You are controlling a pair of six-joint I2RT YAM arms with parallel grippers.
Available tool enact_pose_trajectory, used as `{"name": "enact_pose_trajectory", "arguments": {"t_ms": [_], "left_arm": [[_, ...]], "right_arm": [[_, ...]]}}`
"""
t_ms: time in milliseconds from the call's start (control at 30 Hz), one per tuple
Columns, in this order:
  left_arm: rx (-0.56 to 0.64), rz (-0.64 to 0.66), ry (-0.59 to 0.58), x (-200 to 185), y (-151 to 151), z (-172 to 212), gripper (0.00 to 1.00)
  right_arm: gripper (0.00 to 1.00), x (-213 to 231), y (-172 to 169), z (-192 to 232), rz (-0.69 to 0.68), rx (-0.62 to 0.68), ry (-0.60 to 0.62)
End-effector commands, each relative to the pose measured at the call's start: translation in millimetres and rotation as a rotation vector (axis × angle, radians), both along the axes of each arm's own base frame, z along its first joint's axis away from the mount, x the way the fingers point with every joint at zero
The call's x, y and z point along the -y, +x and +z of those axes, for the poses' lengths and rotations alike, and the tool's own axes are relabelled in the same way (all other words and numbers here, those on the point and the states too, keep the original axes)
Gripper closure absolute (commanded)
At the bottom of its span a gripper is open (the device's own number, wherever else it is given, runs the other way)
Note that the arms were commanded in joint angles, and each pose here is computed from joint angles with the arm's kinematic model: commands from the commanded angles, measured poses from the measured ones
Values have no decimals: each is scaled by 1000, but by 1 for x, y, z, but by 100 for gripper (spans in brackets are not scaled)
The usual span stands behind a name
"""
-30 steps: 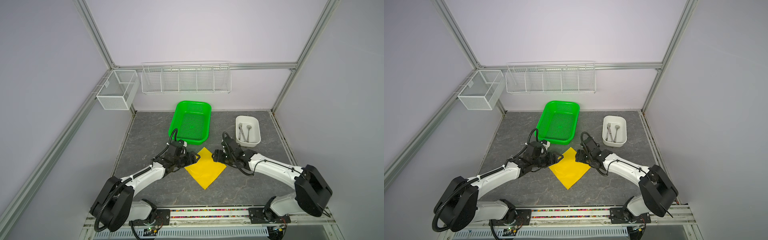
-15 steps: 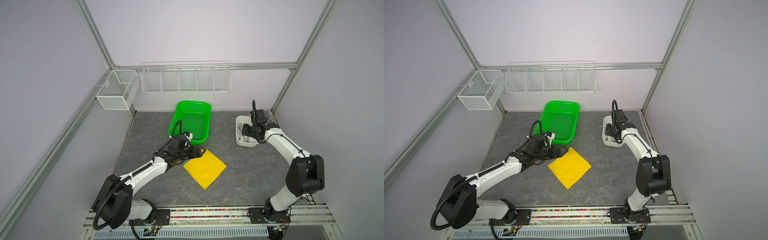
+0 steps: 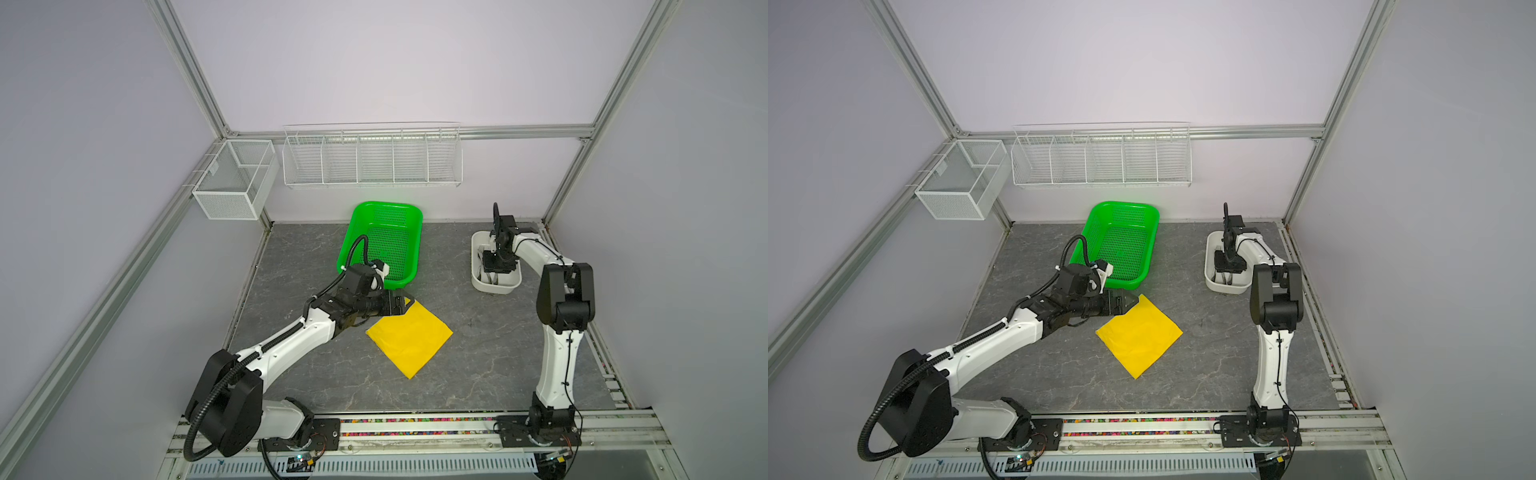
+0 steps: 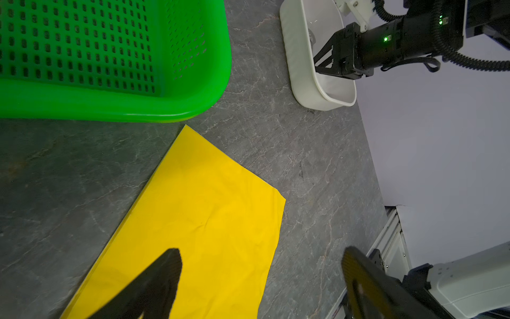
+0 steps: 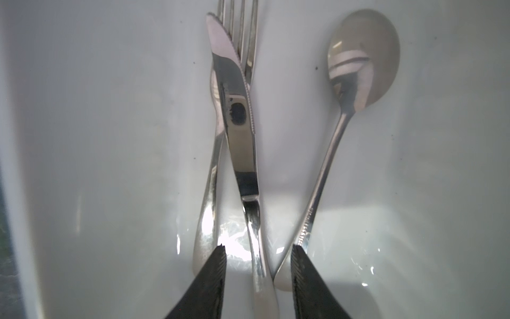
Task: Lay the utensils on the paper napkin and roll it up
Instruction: 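Move the right gripper to the white tub and grasp the knife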
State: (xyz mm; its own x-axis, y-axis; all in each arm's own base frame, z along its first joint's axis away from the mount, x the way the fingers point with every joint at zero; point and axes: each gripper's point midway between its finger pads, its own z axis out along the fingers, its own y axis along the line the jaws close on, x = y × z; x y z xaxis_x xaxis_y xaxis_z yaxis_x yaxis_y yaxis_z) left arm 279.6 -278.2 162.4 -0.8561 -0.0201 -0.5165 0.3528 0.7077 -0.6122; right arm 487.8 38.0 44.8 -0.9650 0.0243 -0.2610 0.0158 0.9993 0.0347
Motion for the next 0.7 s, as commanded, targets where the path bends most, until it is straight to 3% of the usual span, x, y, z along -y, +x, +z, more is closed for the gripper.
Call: {"name": "enact_pose_trajectory", "arguments": {"t_ms": [0,333,533,667], "left_arm": [[29,-4,16,-1,2,6,8],[-1,-17,20,3,2,-3,8],[-2,-13,28,3,3,-6,8],[-12,-14,41,3,4,-10,8]], "right_arm": [[59,-1,-2,-3,67,-49,-16],[60,-1,1,-26,129,-148,-33],[64,1,-15,-51,163,-256,-90],[69,-3,-26,-72,182,-323,-66]]}}
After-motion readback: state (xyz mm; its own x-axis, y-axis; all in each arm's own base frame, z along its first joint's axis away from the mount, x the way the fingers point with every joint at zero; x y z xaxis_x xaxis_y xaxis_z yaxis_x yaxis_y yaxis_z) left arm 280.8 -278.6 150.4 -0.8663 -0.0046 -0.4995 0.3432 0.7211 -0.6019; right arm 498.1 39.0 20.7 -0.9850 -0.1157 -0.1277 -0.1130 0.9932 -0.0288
